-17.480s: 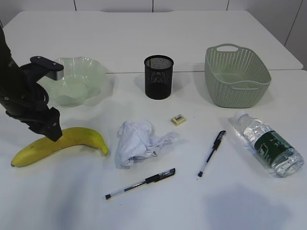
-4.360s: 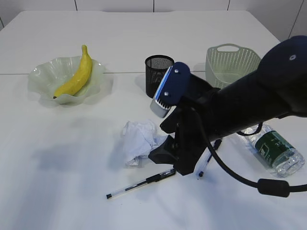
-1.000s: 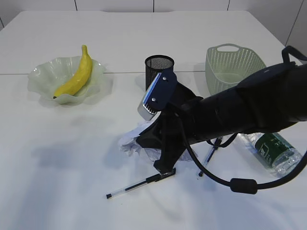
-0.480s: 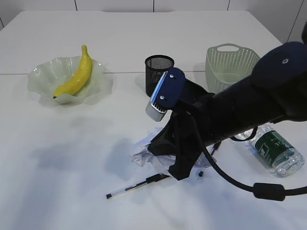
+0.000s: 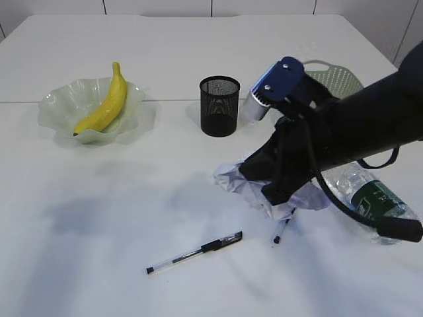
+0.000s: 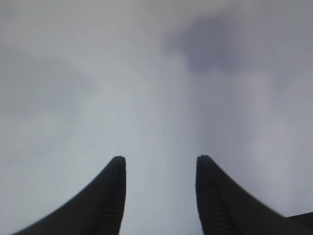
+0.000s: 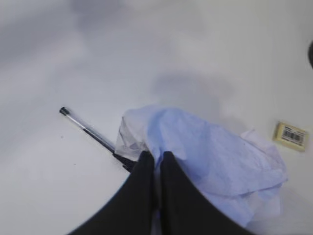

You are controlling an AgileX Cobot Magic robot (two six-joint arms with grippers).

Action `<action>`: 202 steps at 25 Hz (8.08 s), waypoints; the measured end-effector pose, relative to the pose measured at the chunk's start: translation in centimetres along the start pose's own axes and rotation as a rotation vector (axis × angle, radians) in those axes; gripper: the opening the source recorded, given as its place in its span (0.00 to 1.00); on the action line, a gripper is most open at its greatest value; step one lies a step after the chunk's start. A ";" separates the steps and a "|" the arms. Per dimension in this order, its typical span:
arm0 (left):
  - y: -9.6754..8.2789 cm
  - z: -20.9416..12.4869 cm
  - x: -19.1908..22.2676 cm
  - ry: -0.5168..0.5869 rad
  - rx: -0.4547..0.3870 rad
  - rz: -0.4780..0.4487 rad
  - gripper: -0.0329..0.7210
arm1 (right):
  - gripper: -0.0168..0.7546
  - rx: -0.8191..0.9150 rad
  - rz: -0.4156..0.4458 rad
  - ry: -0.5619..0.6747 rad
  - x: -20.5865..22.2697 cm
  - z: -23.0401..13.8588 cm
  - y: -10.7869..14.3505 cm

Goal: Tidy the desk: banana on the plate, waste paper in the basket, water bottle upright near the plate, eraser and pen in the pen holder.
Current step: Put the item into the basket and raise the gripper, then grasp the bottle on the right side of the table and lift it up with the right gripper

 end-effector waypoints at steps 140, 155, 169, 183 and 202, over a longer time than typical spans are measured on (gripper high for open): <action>0.5 -1.3 1.7 0.043 0.009 0.021 0.48 | 0.61 0.495 -0.204 0.555 -3.7 -1.1 -17.3; -1.8 -0.3 2.2 -0.077 -0.130 -0.211 0.48 | 0.62 0.510 -0.157 0.575 -5.6 -1.6 -14.3; -3.6 -0.1 1.6 -0.128 0.070 -0.365 0.48 | 0.62 0.533 -0.100 0.640 -6.5 -3.5 -10.9; -3.8 1.1 1.3 -0.273 0.245 -0.367 0.42 | 0.62 0.525 -0.146 0.578 -9.1 -2.0 -10.3; -5.5 1.8 0.3 -0.408 0.362 -0.502 0.37 | 0.62 0.530 -0.145 0.575 -9.0 -2.0 -10.2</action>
Point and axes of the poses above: a point on each arm's last joint axis where the gripper is mounted, x pointing out along that axis toward the gripper, y along the wrist's bending axis when the last joint is at zero, z = x × y, the point moved 2 cm from there along x, pointing out along that axis toward the gripper, and after that the axes turned 14 degrees about -x, right-handed, at the moved point
